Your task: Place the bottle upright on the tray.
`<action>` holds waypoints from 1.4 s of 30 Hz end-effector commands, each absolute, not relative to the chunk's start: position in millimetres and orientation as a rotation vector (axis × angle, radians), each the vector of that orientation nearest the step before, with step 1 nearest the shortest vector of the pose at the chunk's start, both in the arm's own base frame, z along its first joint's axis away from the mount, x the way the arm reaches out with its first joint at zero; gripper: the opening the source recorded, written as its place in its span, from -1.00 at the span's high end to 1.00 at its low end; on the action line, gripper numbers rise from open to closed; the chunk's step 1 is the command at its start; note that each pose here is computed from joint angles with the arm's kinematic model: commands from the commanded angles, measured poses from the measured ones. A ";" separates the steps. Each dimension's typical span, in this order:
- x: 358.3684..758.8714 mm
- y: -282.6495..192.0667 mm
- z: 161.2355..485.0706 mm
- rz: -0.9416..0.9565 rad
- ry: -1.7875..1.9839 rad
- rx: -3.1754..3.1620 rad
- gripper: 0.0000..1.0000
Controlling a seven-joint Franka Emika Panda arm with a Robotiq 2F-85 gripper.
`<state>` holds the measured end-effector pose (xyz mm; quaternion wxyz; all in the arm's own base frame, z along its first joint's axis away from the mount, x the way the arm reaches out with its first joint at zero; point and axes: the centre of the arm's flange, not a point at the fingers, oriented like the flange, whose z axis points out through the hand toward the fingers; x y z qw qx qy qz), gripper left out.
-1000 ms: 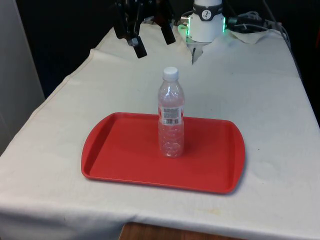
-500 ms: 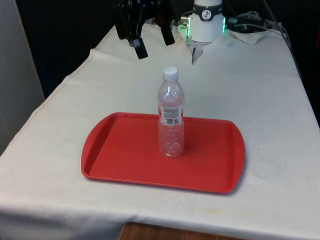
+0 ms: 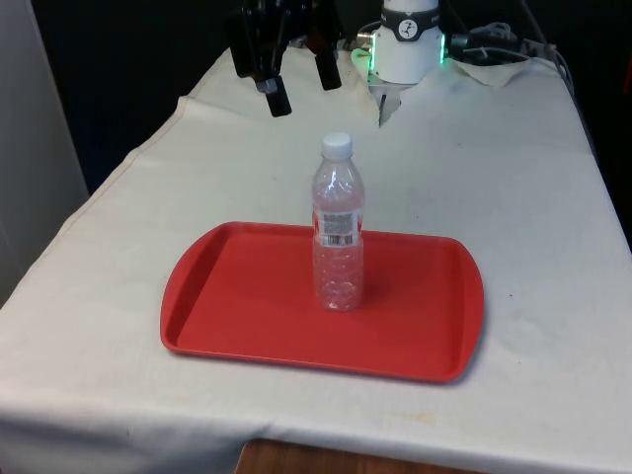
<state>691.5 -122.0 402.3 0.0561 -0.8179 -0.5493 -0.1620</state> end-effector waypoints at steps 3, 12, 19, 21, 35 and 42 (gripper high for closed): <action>691.4 -120.3 404.5 -0.450 -1.690 -2.497 -1.00; 691.9 -117.3 405.1 -0.385 -1.736 -2.512 -1.00; 692.3 -114.1 405.3 -0.331 -1.771 -2.523 -1.00; 692.5 -112.3 405.5 -0.307 -1.788 -2.527 -1.00; 692.7 -106.4 407.0 -0.199 -1.858 -2.541 -1.00; 692.7 -104.2 405.6 -0.165 -1.890 -2.538 -1.00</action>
